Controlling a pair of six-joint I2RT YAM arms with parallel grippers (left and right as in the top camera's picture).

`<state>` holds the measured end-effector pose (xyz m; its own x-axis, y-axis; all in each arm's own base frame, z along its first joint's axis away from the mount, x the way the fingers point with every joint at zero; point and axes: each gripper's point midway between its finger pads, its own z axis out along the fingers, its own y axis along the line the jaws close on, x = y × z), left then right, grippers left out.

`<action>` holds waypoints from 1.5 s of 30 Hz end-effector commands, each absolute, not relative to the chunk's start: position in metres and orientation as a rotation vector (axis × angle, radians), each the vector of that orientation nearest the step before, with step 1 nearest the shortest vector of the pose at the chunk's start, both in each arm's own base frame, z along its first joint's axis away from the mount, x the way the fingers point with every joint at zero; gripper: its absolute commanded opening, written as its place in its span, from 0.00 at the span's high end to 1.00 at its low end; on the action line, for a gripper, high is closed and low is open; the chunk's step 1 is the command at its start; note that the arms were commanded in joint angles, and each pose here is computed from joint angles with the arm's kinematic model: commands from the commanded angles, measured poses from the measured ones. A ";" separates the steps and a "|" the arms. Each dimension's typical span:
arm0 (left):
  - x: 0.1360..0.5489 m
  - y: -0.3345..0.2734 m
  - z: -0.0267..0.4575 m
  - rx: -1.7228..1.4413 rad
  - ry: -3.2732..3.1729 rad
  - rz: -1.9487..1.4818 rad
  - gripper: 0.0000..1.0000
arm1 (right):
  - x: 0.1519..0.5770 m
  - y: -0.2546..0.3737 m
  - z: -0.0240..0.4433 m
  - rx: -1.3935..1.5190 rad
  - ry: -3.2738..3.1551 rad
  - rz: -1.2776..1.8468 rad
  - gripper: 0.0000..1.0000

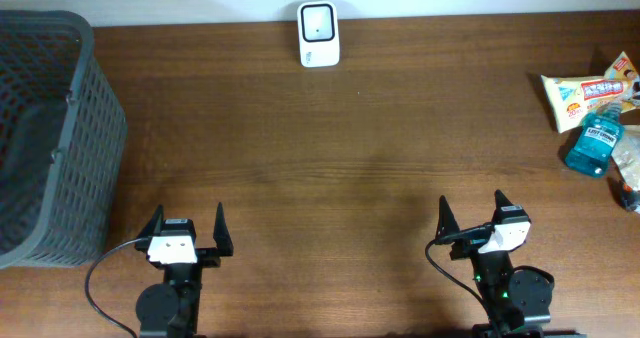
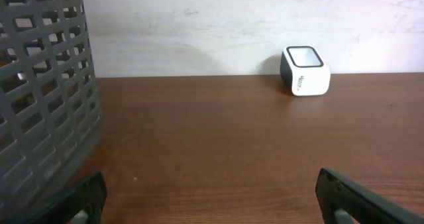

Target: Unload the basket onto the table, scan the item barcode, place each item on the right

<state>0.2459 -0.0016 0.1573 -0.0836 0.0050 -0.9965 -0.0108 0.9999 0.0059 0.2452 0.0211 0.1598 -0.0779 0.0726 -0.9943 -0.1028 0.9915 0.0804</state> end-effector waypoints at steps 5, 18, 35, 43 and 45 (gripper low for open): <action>0.246 -0.002 0.157 0.009 1.648 0.017 0.01 | 0.245 0.022 0.157 -0.025 1.644 0.145 0.01; 0.246 -0.002 0.157 0.009 1.648 0.017 0.01 | 0.246 0.012 0.156 -0.044 1.648 0.040 0.01; 0.246 -0.002 0.157 0.009 1.648 0.017 0.01 | 0.246 -0.002 0.155 -0.043 1.650 -0.082 0.02; 0.246 -0.002 0.157 0.009 1.648 0.017 0.01 | 0.246 -0.007 0.156 -0.019 1.648 -0.101 0.02; 0.246 -0.002 0.157 0.009 1.648 0.017 0.01 | 0.246 -0.007 0.156 -0.019 1.648 -0.101 0.02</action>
<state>0.2459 -0.0016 0.1573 -0.0836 0.0050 -0.9965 -0.0108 0.9999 0.0059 0.2461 -0.0016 0.1590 -0.0743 -0.0696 -0.9948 0.0182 0.9973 -0.0712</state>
